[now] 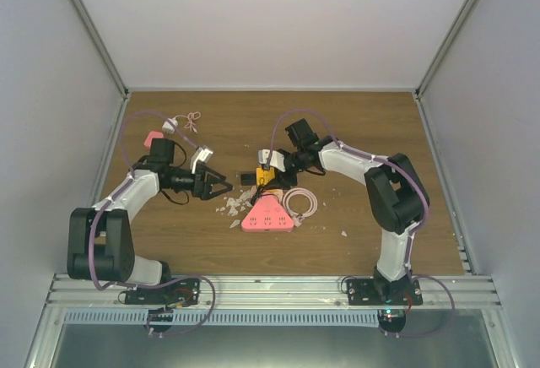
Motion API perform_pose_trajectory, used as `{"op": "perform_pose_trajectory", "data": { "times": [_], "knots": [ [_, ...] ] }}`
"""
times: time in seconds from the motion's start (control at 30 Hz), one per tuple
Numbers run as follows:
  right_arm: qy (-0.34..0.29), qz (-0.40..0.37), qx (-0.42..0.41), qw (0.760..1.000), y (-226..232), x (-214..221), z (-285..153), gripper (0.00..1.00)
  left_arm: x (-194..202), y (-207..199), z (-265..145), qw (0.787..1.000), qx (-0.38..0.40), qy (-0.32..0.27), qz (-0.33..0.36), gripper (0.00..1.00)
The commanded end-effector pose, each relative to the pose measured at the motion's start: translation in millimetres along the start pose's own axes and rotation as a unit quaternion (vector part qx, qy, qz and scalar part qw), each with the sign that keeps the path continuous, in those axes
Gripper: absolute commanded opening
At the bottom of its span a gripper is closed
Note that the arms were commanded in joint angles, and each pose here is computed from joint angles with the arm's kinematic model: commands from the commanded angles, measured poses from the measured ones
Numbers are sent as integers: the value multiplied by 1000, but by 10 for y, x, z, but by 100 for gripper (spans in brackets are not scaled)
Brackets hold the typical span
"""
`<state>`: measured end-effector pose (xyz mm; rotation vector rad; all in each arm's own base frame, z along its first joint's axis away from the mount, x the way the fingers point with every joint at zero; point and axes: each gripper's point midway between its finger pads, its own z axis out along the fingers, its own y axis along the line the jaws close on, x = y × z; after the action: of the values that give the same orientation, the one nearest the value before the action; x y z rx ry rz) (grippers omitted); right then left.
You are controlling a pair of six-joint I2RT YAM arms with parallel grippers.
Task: Pull the plug off the socket
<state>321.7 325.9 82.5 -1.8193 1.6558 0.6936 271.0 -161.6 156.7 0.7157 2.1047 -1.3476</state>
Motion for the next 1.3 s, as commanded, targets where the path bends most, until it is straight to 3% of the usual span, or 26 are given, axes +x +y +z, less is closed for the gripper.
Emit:
{"op": "perform_pose_trajectory", "data": {
  "times": [0.0,0.43,1.27],
  "knots": [
    [10,0,-1,1000,57,82,-18,45,-8,-138,51,999,42,-19,12,94],
    [23,58,41,997,65,336,-256,37,267,-149,305,995,93,2,-36,91],
    [21,85,83,993,63,553,-477,30,968,-250,1074,966,199,125,-108,72]
  ]
}}
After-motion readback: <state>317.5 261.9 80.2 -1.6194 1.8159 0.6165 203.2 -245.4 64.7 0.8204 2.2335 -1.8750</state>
